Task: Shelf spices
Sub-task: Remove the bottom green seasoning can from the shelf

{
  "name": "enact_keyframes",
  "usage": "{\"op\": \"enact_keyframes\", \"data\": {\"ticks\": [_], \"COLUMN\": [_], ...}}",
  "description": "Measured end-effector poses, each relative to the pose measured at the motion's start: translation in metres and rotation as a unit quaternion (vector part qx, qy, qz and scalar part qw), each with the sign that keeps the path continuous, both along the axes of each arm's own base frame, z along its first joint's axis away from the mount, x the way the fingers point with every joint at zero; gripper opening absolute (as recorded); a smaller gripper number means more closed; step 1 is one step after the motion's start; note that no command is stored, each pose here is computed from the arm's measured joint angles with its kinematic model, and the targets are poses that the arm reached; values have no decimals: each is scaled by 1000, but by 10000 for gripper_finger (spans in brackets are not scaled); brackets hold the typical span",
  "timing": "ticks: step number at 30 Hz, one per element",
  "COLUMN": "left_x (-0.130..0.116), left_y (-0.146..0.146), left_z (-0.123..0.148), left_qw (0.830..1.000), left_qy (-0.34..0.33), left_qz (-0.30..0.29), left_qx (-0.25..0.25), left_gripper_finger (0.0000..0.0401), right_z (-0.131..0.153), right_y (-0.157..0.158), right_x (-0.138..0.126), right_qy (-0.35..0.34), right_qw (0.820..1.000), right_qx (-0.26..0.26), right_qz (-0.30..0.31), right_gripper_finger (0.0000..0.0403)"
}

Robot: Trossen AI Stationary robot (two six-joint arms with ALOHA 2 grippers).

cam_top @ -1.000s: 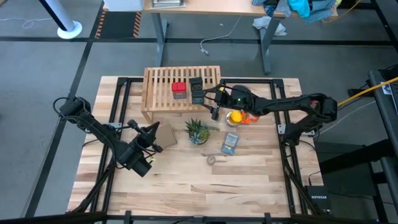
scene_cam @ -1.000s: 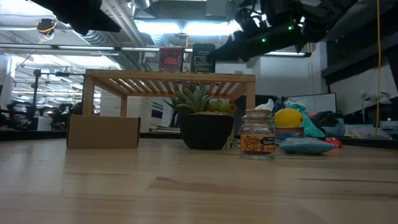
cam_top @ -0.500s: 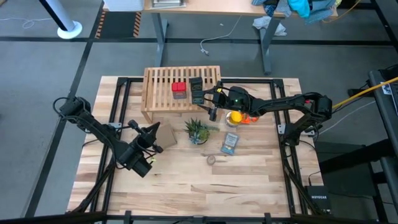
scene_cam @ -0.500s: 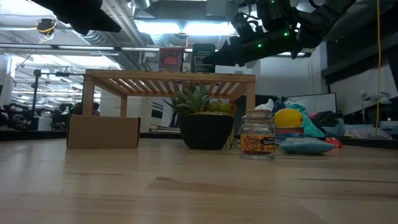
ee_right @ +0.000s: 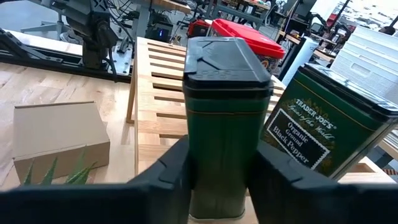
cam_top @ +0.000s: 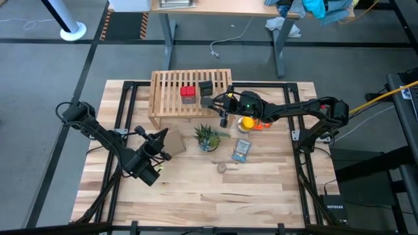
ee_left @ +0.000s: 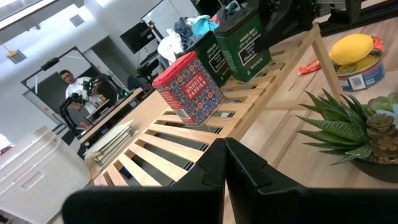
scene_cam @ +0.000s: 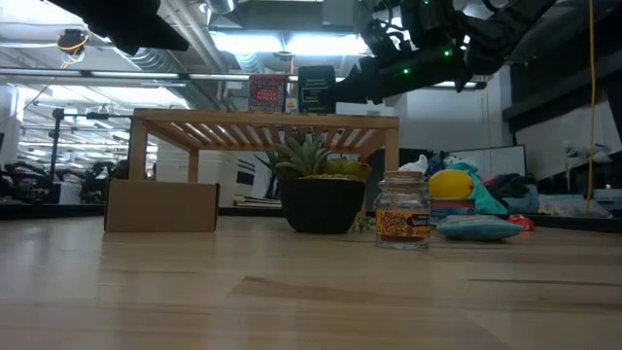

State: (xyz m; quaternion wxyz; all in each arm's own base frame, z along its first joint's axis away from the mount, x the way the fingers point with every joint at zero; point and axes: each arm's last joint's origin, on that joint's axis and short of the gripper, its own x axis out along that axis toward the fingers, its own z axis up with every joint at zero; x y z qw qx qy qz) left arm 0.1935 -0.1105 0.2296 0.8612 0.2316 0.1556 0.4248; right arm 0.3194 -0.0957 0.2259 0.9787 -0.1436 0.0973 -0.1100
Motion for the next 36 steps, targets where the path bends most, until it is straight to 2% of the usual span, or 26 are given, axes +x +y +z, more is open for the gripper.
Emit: {"op": "enact_keyframes", "data": {"ticks": [11, 17, 20, 28, 36], "left_x": [0, 0, 0, 0, 0], "left_y": [0, 0, 0, 0, 0], "left_z": [-1, -1, -1, -1, -1], "left_qw": [1000, 1000, 1000, 1000, 1000], "left_qy": [7, 9, 9, 8, 6], "left_qz": [4, 4, 4, 5, 5], "left_qx": [-19, -17, -17, -18, -20], "left_gripper_finger": [0, 0, 0, 0, 0], "right_z": [2, 24, 31, 45, 46], "right_y": [1, 6, 11, 27, 62], "right_x": [-2, -19, -33, -61, -71], "right_qy": [2, 15, 45, 88, 135], "right_qw": [1000, 1000, 998, 984, 968], "right_qx": [0, 5, 37, 143, 187], "right_qz": [1, 0, 1, 65, 93], "right_gripper_finger": [115, 116, 116, 116, 116]}}
